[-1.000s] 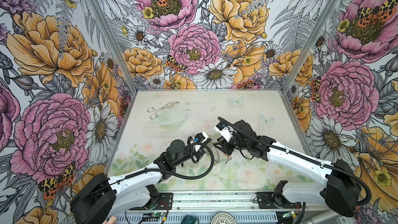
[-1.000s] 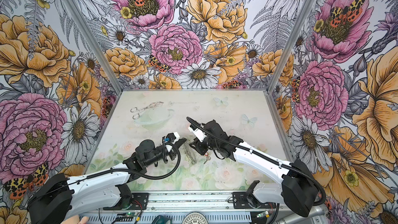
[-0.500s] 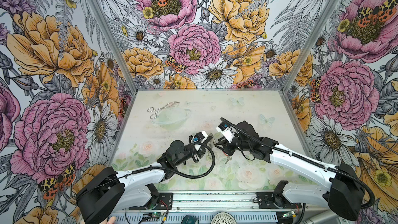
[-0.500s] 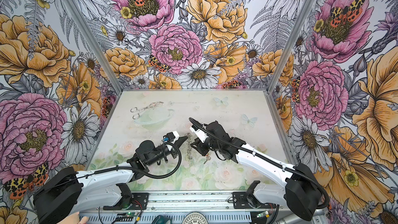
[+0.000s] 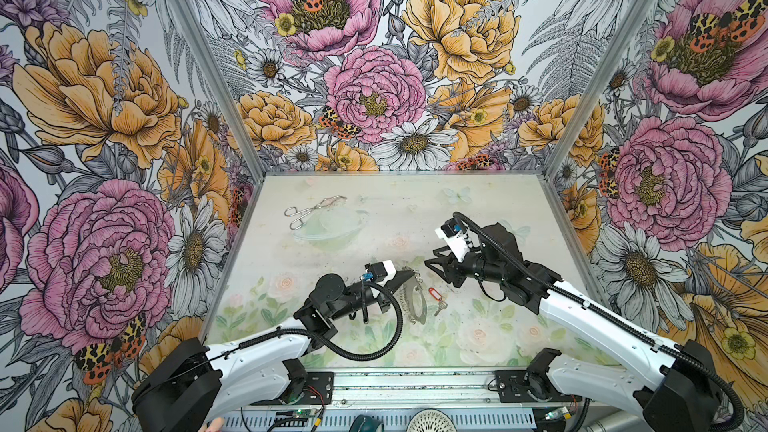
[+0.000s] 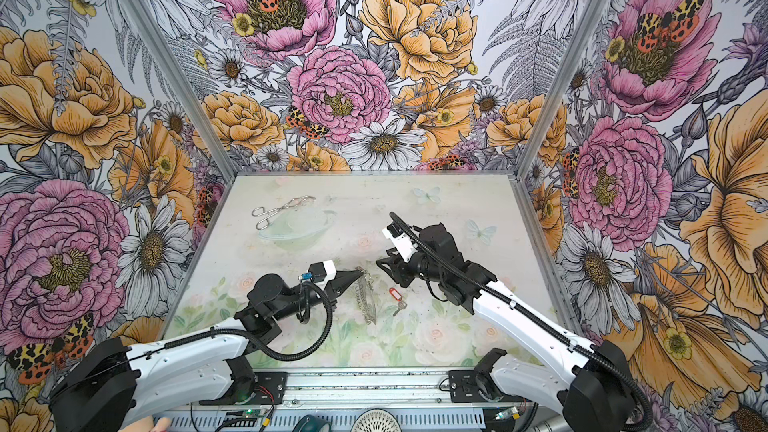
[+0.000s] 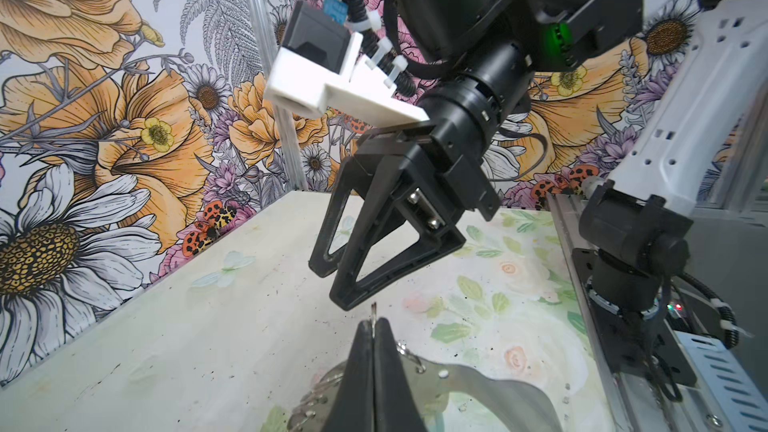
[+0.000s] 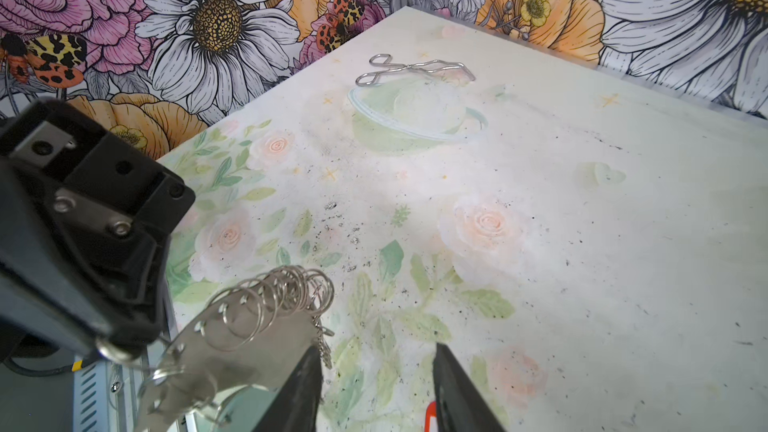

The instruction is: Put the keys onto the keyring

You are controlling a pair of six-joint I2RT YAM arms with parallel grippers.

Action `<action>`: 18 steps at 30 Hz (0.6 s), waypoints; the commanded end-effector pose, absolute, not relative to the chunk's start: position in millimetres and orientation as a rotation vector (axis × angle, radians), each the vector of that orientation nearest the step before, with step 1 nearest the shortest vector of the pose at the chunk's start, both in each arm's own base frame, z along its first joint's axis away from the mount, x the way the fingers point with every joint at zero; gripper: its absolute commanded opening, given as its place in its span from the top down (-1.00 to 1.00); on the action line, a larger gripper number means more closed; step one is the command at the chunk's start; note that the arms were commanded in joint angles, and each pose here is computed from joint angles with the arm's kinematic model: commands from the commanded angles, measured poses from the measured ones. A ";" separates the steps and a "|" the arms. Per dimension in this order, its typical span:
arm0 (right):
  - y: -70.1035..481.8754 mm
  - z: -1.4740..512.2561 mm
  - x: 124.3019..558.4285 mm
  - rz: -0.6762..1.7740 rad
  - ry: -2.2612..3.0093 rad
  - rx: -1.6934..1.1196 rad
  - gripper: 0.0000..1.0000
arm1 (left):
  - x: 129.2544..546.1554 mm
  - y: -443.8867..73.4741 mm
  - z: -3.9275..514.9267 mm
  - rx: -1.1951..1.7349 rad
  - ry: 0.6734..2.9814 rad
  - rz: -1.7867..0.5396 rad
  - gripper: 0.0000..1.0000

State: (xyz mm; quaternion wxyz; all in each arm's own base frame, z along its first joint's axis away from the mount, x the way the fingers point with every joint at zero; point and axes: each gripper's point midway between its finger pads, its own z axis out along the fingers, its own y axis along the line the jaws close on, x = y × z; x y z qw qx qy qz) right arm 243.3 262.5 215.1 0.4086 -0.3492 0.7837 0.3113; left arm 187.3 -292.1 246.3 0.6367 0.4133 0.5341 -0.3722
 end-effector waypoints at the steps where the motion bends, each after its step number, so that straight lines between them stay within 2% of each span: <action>1: 278.2 235.3 233.6 0.858 1.888 -0.964 0.04 | 174.6 -293.3 257.0 0.980 1.157 -0.908 1.00; 5: 287.4 225.6 217.9 0.945 1.895 -1.029 0.02 | 176.5 -292.6 257.4 0.973 1.162 -0.899 1.00; 18: 295.5 219.7 191.3 1.007 1.879 -1.104 0.02 | 194.7 -278.4 254.4 0.888 1.217 -0.810 1.00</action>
